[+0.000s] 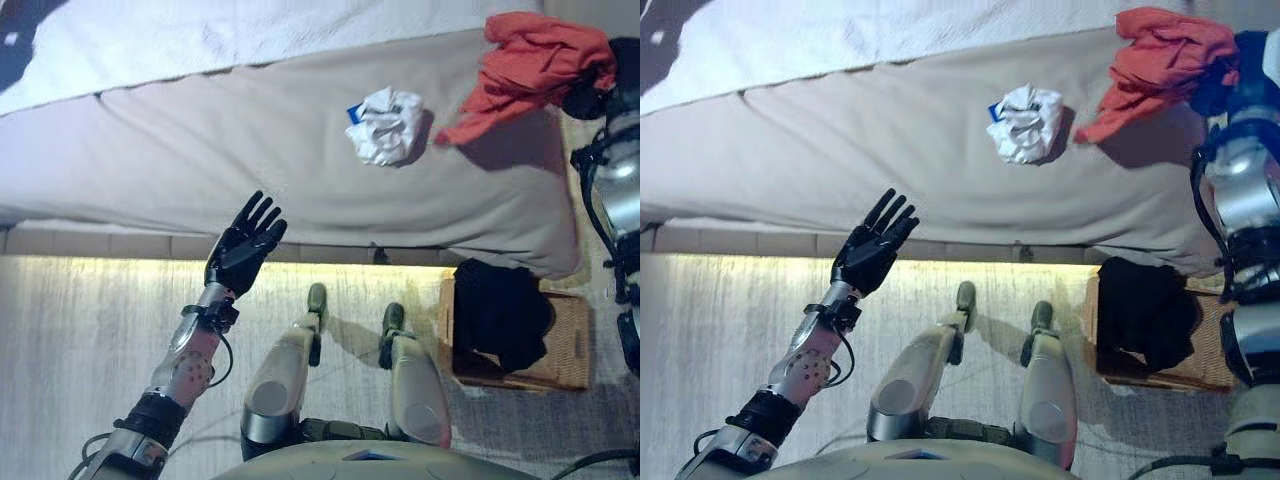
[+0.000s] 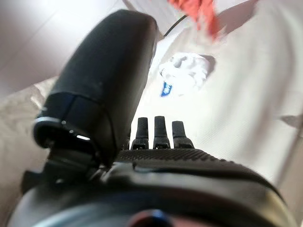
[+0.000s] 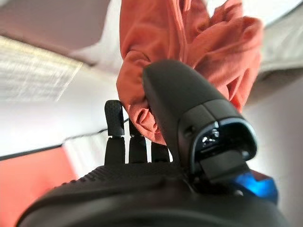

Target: Pick up the clothes from the bed and place them into the basket

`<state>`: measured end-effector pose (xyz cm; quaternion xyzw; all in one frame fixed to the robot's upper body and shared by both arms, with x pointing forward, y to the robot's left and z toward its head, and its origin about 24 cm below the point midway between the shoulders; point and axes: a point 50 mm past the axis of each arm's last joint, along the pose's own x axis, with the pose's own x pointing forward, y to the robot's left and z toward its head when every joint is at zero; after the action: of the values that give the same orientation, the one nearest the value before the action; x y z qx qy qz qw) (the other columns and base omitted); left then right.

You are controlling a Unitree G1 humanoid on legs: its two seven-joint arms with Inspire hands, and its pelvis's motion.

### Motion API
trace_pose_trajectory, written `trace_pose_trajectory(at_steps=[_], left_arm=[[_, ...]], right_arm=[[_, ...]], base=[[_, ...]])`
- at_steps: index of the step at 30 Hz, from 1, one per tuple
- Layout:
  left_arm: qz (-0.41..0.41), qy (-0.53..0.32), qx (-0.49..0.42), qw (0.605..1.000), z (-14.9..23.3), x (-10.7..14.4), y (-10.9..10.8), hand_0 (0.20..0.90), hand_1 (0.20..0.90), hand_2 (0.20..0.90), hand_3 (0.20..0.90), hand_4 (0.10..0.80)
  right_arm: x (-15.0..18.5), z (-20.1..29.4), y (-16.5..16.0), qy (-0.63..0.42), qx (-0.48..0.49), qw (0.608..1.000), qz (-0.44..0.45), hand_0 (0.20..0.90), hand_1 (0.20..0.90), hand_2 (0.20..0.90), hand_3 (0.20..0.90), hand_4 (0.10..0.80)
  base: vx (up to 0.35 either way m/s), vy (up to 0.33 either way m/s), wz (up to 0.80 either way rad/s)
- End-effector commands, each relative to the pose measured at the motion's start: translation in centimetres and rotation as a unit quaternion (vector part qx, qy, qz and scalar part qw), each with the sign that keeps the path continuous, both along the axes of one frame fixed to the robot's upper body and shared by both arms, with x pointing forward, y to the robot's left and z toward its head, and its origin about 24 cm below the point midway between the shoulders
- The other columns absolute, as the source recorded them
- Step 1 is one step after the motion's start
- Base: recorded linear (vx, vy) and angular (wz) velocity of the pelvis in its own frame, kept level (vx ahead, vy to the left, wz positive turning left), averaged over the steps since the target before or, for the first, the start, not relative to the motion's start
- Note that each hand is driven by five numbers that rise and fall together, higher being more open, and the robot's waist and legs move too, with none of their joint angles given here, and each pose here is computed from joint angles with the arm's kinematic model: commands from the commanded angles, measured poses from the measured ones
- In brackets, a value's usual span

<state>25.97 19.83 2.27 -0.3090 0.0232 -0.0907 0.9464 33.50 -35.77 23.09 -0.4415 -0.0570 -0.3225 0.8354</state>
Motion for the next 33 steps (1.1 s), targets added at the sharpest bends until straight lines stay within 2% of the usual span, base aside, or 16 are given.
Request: trace_pose_trajectory(at_steps=[1,12,21,27,33], left_arm=[[-0.016,-0.003,0.017,1.0,-0.6,-0.7,-0.5,0.9,0.9,0.9,0.9,0.8],[-0.049,0.032,0.025,0.998,-2.7,-0.6,-1.8,0.9,0.9,0.9,0.9,0.8],[-0.058,0.058,0.027,0.996,-4.0,-0.1,-2.8,0.9,0.9,0.9,0.9,0.8],[-0.065,0.069,0.037,0.995,-4.0,0.3,-3.5,0.9,0.9,0.9,0.9,0.8],[-0.079,0.072,0.037,0.994,-4.2,0.2,-4.0,0.9,0.9,0.9,0.9,0.8]], right_arm=[[-1.9,2.5,-0.7,-0.049,-0.101,0.994,0.001,0.3,0.3,0.3,0.2,0.1],[-4.3,-2.0,-1.5,-0.006,-0.072,0.997,0.001,0.3,0.3,0.3,0.2,0.1],[-5.3,-7.5,-1.7,0.113,0.012,0.993,0.043,0.3,0.3,0.3,0.2,0.1],[-6.0,-11.1,-2.1,0.187,0.064,0.979,0.04,0.3,0.3,0.3,0.2,0.1],[-6.1,-13.1,-2.6,0.237,0.052,0.97,0.015,0.3,0.3,0.3,0.2,0.1]], base=[[0.048,0.011,-0.22],[-0.025,0.018,-0.3],[-0.006,0.021,-0.35],[-0.002,-0.005,-0.28],[-0.005,-0.016,-0.16]])
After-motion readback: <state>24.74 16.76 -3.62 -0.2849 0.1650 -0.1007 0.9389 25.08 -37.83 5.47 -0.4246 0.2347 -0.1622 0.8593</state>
